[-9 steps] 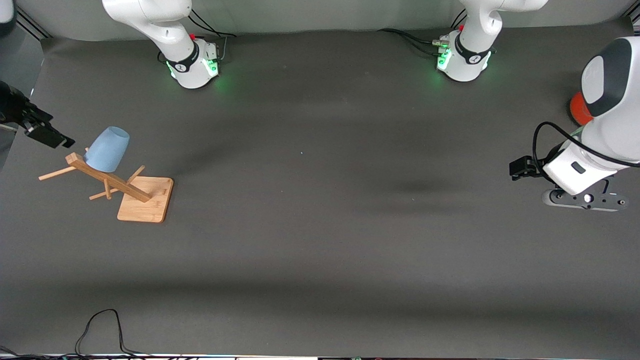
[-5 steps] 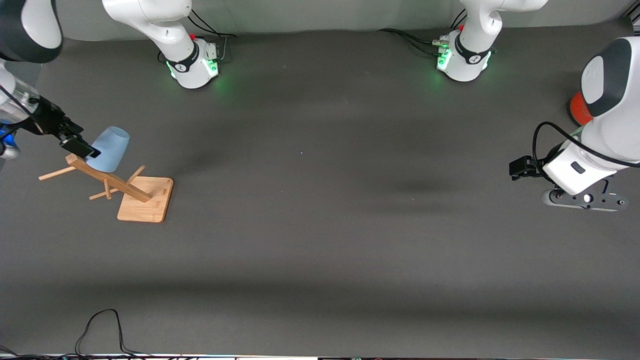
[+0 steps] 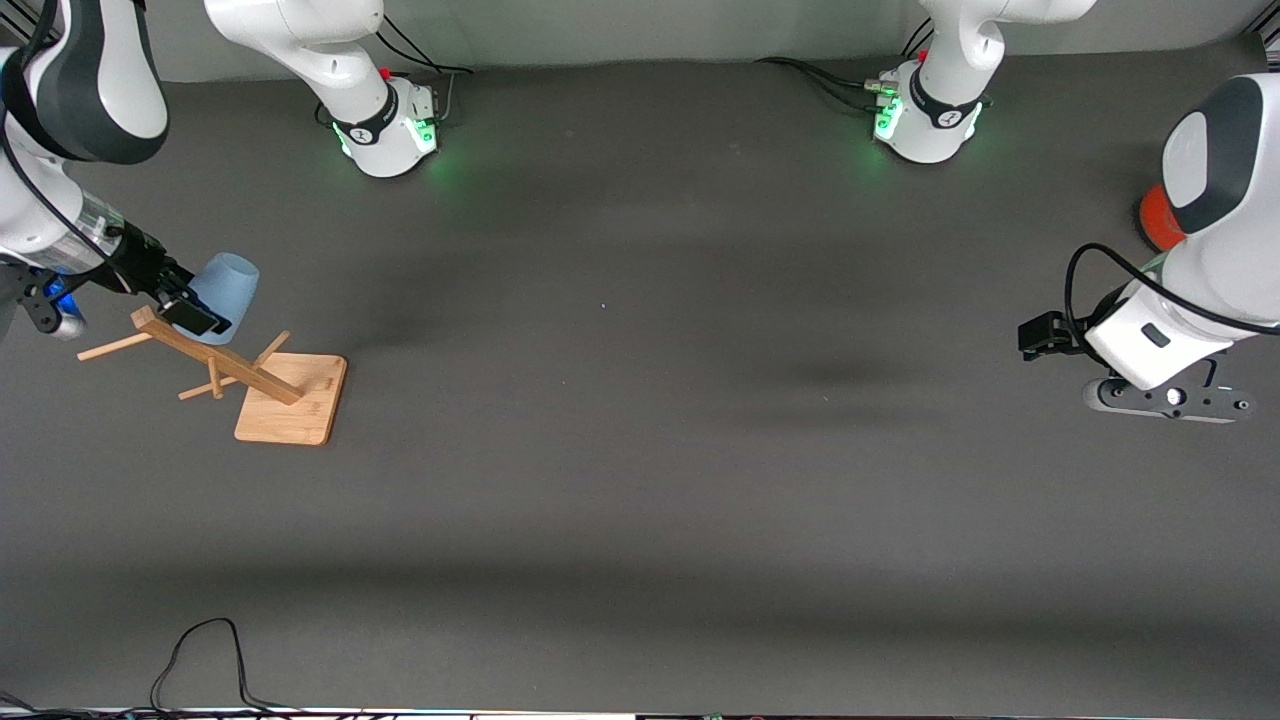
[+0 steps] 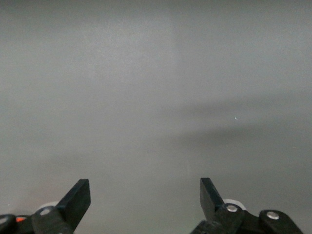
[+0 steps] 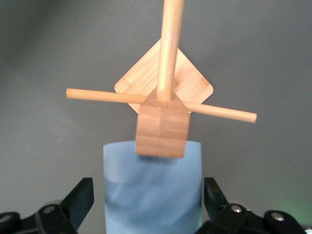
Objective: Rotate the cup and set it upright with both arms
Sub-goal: 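Close the right gripper on the blue cup's base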
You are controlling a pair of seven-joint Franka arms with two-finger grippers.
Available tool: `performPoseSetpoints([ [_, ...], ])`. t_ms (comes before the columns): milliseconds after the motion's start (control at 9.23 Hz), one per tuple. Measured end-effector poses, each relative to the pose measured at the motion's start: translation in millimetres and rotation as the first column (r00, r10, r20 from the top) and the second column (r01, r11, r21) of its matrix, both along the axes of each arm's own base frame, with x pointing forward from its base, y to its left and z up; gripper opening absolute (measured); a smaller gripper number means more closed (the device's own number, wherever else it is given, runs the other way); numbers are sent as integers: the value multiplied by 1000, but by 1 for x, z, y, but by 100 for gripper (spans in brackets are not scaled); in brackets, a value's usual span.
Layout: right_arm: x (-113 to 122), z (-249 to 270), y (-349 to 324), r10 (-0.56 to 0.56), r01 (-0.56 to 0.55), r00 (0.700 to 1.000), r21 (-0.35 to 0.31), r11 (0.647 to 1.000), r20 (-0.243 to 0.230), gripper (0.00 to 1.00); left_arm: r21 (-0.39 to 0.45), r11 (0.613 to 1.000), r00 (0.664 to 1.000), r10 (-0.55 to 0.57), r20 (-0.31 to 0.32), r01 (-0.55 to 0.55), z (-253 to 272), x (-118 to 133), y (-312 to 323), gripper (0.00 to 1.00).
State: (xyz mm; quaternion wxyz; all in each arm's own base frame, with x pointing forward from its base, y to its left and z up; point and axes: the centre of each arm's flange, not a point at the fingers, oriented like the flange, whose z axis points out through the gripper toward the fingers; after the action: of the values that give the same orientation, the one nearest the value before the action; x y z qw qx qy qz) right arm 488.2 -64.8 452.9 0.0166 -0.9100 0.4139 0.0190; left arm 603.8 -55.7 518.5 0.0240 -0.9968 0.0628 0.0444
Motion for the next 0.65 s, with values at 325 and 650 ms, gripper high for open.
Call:
performPoseSetpoints([
  [325, 2, -5, 0, -3, 3, 1000, 4, 1000, -6, 84, 0, 1000, 1000, 0, -1, 0, 0, 0, 0, 100],
  [650, 2, -5, 1, -3, 3, 1000, 5, 1000, -7, 82, 0, 1000, 1000, -1, -1, 1, 0, 0, 0, 100],
])
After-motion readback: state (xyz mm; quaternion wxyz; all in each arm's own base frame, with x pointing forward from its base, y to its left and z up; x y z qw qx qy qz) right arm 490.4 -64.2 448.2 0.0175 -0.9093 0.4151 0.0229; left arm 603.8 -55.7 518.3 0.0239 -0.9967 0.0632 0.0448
